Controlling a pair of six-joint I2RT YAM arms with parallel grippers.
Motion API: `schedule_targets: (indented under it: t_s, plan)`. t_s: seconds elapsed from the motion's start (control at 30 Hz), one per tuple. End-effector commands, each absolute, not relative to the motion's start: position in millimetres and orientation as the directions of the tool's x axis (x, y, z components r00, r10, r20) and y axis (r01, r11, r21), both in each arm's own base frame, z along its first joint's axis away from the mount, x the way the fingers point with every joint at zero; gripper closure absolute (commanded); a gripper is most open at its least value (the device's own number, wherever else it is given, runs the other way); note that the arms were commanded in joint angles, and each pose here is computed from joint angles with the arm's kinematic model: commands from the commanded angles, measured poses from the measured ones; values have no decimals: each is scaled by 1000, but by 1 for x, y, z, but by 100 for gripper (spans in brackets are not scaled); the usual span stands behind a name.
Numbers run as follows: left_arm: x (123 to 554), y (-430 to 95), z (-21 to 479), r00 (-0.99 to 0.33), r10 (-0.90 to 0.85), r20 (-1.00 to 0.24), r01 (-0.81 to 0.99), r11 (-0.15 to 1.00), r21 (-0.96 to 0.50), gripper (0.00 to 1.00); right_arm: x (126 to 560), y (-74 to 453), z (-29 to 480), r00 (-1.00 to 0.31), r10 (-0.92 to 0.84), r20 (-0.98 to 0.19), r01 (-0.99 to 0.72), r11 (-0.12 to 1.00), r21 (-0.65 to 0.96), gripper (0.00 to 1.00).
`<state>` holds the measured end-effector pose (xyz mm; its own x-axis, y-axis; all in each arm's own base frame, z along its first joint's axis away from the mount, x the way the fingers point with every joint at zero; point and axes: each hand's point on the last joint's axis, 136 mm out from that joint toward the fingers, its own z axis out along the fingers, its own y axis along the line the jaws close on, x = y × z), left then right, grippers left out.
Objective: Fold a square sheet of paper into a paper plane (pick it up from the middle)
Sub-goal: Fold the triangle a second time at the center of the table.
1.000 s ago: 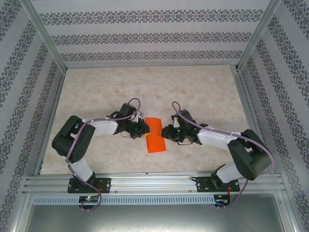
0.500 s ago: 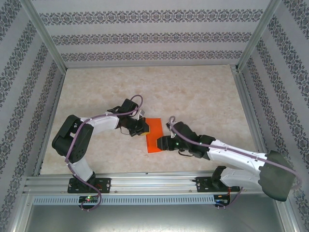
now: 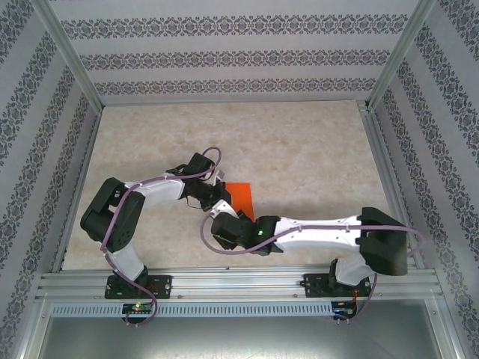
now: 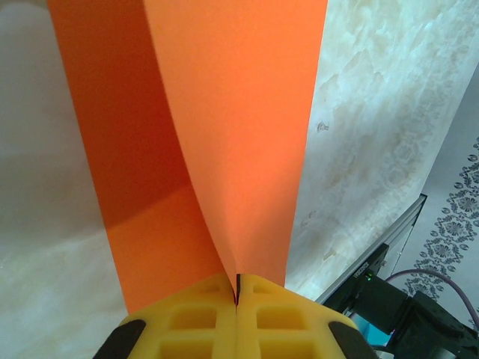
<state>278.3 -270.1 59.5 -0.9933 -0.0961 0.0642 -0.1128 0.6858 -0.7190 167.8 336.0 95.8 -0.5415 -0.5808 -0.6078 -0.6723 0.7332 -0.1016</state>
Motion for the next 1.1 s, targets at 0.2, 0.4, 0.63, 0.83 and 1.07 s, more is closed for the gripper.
schedule_targets:
  t_s: [0.2,0.4,0.63,0.83,1.07]
  plan:
    - [274,-274,66,-995,-80,64,-101,672,-733,95,174,316,81,-530,-654,-539,-640,726,-251,50]
    - [273,-274,66,-995,-79,65,-102,672,-733,95,176,315,82,-538,-639,-549,-634,736,-236,73]
    - [274,-274,68,-995,-85,60,-102,670,-735,93,177,304,83,-576,-610,-544,-617,761,-200,94]
    - [275,-271,69,-993,-104,52,-109,680,-725,74,175,300,87,-605,-548,-577,-619,780,-93,100]
    - [270,-239,78,-980,-196,-34,-132,769,-625,41,176,298,93,-681,-397,-615,-615,766,187,99]
